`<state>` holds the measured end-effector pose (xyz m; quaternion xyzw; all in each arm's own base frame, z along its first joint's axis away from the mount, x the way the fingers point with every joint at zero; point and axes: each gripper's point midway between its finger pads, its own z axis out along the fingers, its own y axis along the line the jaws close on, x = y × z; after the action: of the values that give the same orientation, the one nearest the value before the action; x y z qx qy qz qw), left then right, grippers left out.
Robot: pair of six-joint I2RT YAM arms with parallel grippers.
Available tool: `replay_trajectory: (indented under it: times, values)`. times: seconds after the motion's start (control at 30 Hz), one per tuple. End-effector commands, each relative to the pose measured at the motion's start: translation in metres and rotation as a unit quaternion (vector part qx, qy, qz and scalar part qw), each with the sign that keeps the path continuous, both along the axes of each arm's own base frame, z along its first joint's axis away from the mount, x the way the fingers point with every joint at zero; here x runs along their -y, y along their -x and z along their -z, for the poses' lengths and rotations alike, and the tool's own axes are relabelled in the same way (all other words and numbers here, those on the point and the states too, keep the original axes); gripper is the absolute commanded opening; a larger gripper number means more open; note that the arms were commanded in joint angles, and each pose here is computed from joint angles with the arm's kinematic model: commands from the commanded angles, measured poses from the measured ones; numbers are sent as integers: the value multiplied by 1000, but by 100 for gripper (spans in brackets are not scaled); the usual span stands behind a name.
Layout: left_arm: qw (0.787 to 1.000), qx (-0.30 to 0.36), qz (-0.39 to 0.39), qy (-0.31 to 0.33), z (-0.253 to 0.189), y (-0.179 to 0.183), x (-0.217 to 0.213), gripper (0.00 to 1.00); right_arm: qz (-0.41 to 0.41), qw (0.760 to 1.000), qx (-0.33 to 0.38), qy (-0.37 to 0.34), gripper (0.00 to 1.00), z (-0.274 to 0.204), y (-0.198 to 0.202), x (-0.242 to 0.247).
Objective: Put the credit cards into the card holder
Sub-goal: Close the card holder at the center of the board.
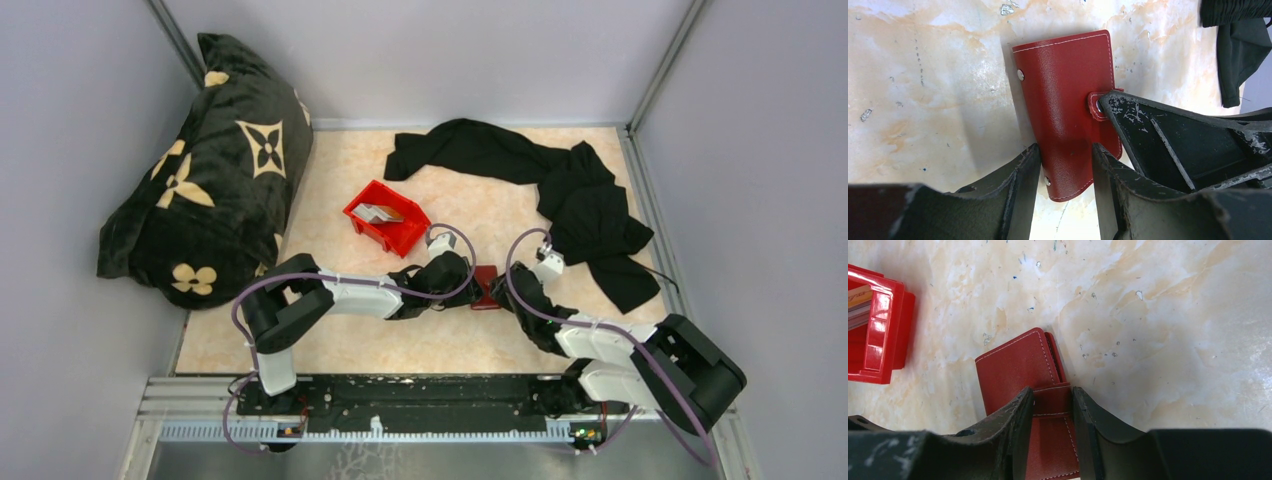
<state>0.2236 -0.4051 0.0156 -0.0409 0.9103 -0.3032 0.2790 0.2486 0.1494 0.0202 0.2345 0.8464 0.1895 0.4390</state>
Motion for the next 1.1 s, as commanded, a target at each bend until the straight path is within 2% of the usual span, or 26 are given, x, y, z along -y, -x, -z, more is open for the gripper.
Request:
replay_trajectory:
  times: [0.0,1.07]
  values:
    - [960,-130,20,-247,116,64,-116,51,-73,984,-138,88,36,59,65,16]
    - [961,-144,36,-233,120,68,-111,41,-94,960,-151,216,36,80,93,0]
